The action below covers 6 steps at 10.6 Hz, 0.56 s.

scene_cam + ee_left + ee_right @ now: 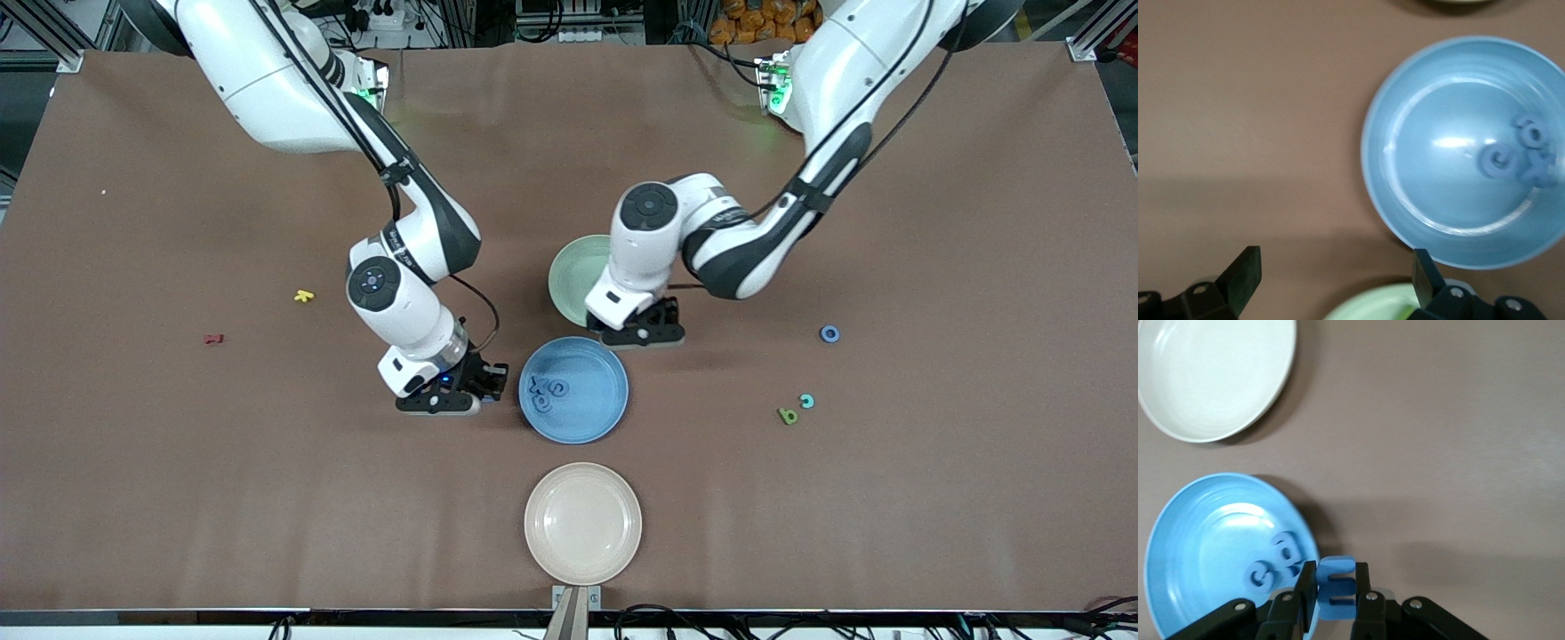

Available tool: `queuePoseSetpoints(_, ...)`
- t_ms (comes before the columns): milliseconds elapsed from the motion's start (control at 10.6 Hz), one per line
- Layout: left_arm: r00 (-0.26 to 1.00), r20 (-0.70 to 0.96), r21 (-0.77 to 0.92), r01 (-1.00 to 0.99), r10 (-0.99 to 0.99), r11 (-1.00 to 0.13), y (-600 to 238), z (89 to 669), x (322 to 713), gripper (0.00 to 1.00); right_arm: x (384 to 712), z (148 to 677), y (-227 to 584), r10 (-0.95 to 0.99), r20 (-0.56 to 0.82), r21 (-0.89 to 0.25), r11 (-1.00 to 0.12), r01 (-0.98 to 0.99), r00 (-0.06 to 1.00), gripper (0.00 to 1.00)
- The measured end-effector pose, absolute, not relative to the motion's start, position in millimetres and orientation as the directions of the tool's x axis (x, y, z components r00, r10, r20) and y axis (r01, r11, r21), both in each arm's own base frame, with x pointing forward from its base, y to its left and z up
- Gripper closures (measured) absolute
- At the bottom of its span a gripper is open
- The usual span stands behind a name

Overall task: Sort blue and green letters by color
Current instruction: 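Release the n on the green plate while the right gripper drops e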

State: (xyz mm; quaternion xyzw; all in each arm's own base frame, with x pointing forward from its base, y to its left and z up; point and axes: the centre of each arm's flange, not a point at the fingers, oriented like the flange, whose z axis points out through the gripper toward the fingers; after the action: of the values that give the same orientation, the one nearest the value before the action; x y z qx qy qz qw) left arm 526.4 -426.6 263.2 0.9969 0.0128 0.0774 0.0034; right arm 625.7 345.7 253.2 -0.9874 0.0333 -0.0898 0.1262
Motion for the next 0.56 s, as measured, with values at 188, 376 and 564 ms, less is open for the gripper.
queuePoseSetpoints(188, 0.982, 0.16, -0.049, -0.091, -0.097, -0.995, -391, 278, 551, 0.0, 620, 256, 368, -0.063, 0.18, -0.265, -0.964, -0.013, 0.982, 0.73)
queuePoseSetpoints(376, 0.969, 0.144, -0.086, -0.191, -0.201, -0.978, -373, 281, 560, 0.0, 615, 256, 389, -0.043, 0.2, -0.282, -0.959, 0.016, 0.979, 0.73)
queuePoseSetpoints(564, 0.939, 0.119, -0.115, -0.311, -0.324, -0.944, -339, 278, 580, 0.0, 609, 247, 409, -0.023, 0.207, -0.291, -0.956, 0.039, 0.978, 0.73)
